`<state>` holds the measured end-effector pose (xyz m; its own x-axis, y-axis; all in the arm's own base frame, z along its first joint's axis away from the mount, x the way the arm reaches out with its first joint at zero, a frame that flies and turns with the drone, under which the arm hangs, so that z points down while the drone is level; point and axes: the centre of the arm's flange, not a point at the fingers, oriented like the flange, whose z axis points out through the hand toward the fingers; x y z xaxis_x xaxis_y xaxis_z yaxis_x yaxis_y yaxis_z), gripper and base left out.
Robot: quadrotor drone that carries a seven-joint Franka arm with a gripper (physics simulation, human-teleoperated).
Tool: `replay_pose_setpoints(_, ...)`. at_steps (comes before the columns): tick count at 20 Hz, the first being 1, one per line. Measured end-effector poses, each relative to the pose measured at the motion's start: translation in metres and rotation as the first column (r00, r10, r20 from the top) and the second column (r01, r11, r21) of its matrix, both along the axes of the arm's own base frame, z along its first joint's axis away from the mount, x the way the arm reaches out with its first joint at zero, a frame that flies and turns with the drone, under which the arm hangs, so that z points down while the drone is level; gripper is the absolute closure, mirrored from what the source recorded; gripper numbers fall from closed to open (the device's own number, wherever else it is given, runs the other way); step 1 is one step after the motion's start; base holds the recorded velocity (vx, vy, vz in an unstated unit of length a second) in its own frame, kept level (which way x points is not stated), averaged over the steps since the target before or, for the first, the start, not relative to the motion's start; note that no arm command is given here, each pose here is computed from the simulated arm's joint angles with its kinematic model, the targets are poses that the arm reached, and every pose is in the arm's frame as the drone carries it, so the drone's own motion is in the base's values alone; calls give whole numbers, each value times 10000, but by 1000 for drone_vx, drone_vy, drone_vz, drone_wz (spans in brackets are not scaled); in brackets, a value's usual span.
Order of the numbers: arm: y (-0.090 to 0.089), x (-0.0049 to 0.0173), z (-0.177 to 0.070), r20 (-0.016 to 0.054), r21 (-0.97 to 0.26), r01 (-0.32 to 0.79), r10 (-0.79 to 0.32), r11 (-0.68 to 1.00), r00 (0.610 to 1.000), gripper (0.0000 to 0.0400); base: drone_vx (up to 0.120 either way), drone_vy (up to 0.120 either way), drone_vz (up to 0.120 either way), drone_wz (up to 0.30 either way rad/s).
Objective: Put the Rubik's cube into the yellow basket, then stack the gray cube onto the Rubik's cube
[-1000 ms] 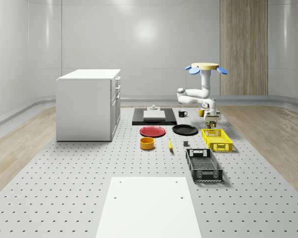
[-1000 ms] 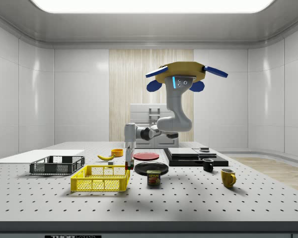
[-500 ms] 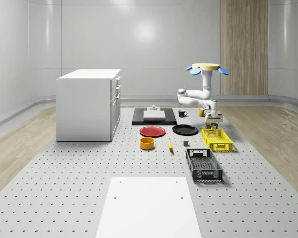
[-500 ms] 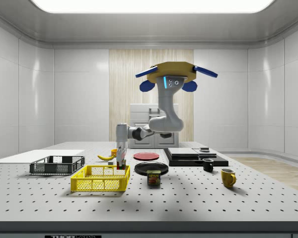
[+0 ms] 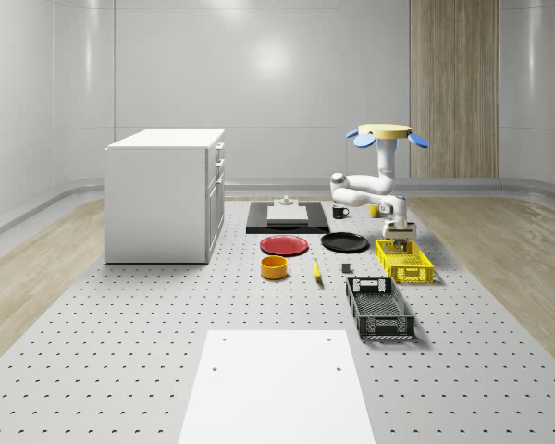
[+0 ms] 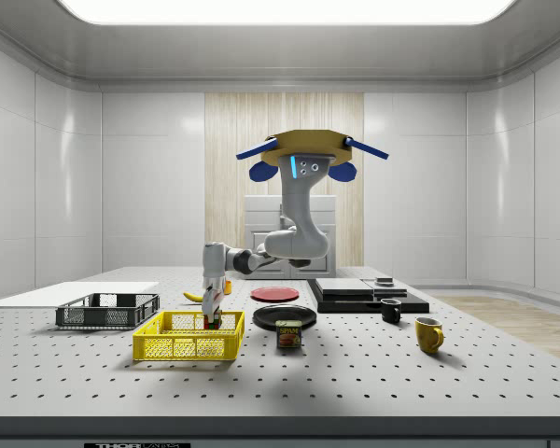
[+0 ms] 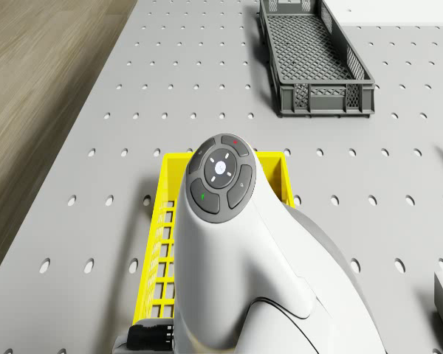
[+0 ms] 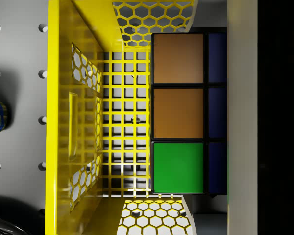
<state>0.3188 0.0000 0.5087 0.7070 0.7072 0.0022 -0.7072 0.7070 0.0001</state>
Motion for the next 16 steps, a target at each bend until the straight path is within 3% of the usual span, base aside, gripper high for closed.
replay_pose_setpoints(16,1,0,462,1,-1,-2,2,10000,10000,64,3,0,0,0)
